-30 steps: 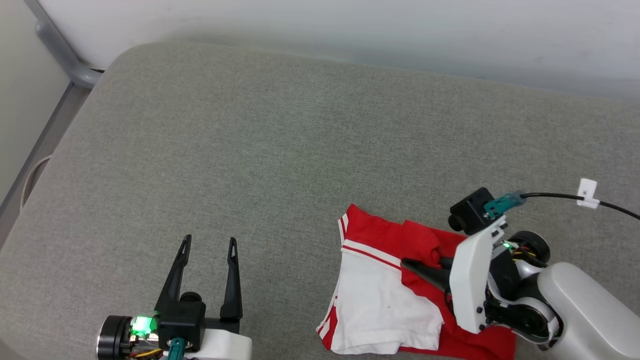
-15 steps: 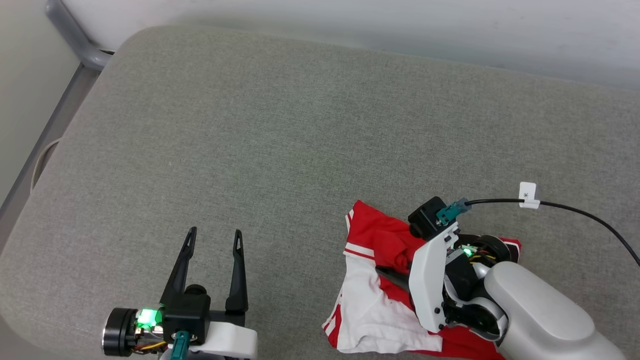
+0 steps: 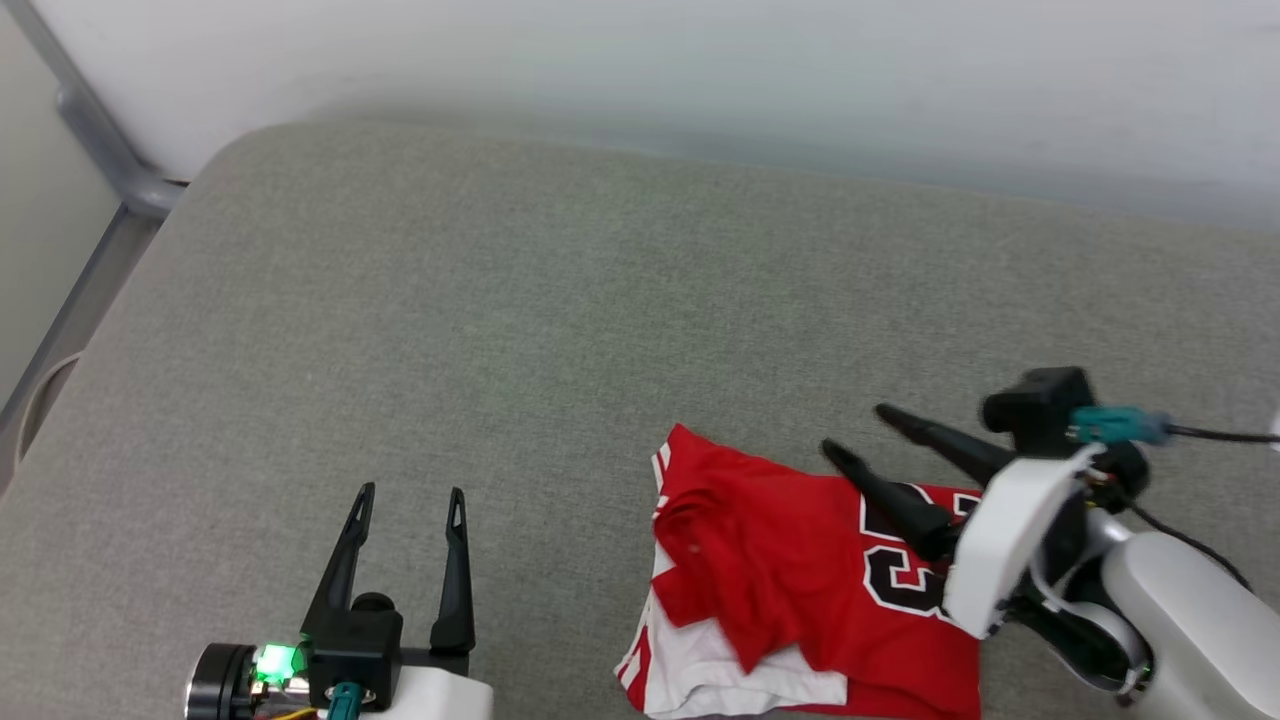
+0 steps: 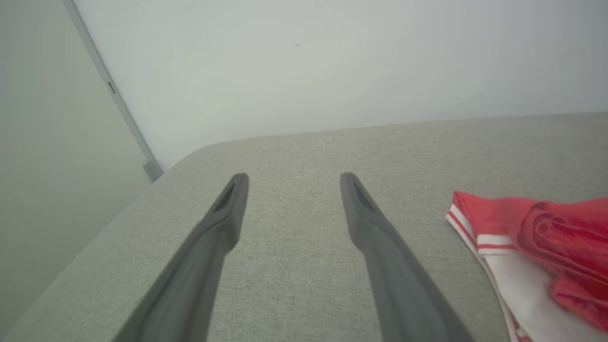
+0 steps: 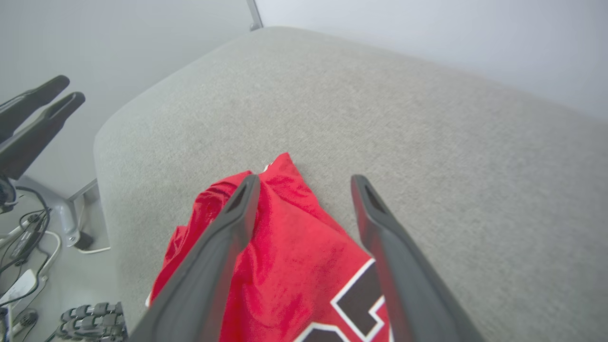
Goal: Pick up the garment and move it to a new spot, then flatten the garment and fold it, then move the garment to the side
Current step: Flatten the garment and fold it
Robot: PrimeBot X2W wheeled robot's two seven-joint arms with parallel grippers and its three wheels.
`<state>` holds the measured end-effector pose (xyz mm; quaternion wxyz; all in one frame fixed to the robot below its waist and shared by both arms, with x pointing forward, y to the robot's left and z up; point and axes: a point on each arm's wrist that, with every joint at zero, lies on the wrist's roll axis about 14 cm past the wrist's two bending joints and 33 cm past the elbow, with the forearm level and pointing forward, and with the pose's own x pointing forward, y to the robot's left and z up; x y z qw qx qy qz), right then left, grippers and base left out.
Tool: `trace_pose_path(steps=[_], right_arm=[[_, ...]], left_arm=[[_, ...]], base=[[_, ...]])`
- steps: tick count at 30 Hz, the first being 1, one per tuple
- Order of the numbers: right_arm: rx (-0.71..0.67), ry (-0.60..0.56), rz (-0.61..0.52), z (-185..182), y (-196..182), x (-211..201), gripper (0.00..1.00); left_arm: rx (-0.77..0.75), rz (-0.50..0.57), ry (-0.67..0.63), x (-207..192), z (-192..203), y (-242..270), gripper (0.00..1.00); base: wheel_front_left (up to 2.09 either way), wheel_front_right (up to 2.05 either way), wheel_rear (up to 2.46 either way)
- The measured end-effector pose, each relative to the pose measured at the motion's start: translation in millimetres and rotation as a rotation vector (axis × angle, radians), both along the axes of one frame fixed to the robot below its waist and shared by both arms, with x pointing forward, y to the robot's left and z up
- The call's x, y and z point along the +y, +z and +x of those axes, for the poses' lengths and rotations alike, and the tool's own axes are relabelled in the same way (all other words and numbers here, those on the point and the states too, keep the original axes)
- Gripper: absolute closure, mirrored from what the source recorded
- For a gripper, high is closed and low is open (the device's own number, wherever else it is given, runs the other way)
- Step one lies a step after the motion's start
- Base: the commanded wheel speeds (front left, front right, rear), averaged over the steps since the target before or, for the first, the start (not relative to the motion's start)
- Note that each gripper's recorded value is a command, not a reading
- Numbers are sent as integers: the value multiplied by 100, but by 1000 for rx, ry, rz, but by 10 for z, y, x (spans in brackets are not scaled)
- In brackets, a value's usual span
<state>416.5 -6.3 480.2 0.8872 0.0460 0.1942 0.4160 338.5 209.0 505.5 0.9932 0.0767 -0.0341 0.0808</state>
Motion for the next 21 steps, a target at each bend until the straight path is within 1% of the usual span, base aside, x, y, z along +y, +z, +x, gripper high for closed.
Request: trace_pose_path(steps=[1,5,7,10,12,14,17,21], right_arm=[[-73,-70,34,62,148,-195,0],[-278,-196,26,140,419,-628,0],[-371,-278,22,155,530,-870,0],[-464,-408,51,111,655,-1157,0],[-541,-471,32,47,729,-1323,0],[-574,-559,50,-19,782,-1486,0],[-599,-629,51,-178,779,-1572,0],[-587,-703,55,-374,706,-1648,0]], left_arm=[[-4,2,-11,-18,-8,11,0],[-16,3,-34,-59,-7,44,0],[-20,3,-46,-86,-12,54,0],[-27,3,-63,-130,-8,73,0],[-34,3,-75,-159,-1,92,0],[-36,3,-86,-183,-4,99,0],[-40,3,-97,-217,-12,109,0],[-48,2,-109,-252,-21,131,0]], base=[[0,0,0],[0,0,0],[0,0,0],[0,0,0],[0,0,0],[0,0,0],[0,0,0],[0,0,0]])
